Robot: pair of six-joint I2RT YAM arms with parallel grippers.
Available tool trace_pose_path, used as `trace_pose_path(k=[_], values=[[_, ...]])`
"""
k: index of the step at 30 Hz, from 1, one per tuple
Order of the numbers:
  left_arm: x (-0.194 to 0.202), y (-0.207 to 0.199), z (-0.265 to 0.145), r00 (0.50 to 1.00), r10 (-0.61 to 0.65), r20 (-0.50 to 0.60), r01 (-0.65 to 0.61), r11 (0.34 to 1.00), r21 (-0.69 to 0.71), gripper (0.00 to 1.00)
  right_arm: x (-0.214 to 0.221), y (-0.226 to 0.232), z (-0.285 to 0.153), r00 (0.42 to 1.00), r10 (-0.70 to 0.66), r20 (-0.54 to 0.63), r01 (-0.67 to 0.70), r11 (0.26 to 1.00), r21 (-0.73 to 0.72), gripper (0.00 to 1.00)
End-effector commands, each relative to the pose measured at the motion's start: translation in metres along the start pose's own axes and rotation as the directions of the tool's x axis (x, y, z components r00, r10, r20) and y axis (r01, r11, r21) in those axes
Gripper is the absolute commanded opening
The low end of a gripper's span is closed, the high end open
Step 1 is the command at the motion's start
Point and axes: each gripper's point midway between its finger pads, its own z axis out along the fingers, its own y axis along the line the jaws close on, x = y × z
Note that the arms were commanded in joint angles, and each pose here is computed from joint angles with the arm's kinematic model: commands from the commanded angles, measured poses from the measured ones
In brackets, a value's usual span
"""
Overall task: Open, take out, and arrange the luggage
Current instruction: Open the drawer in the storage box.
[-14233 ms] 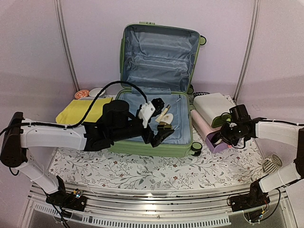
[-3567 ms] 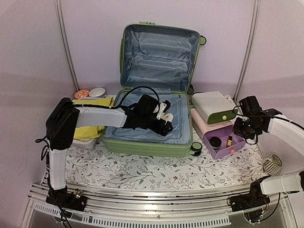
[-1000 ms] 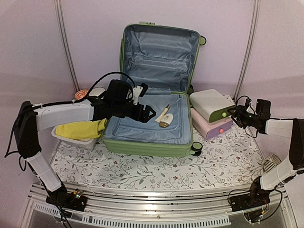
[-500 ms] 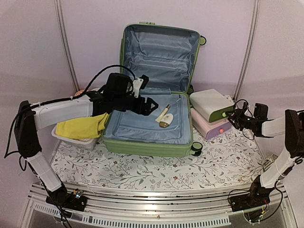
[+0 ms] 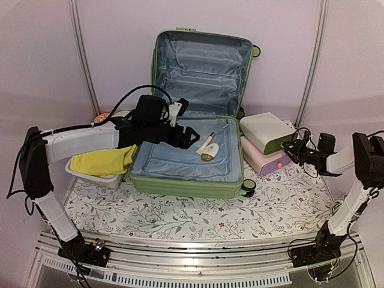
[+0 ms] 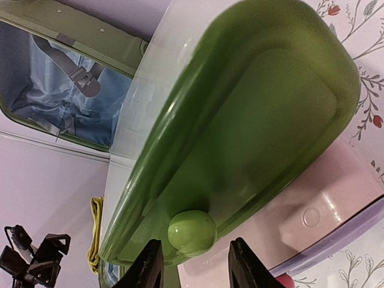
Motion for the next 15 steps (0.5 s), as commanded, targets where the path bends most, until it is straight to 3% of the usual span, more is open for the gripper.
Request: trace_pose_path(k=[1,9,15], values=[[0.004,0.007,0.006,1.000,0.002,-0.009,-0.002,1.000,-0.016,0.86,-0.006,0.007,0.002,1.000,-0.029,0.009,0.029,0.998,-0.047,0.38],[0.001,0.005,0.009,1.000,-0.001,-0.005,0.000,1.000,-0.009,0.86,-0.011,0.011,0.008,1.000,-0.023,0.005,0.024,0.996,-0.082,0.35],[0.004,0.007,0.008,1.000,0.000,-0.013,0.000,1.000,-0.017,0.86,-0.013,0.018,0.008,0.999,-0.046,0.004,0.047,0.993,-0.105,0.25]])
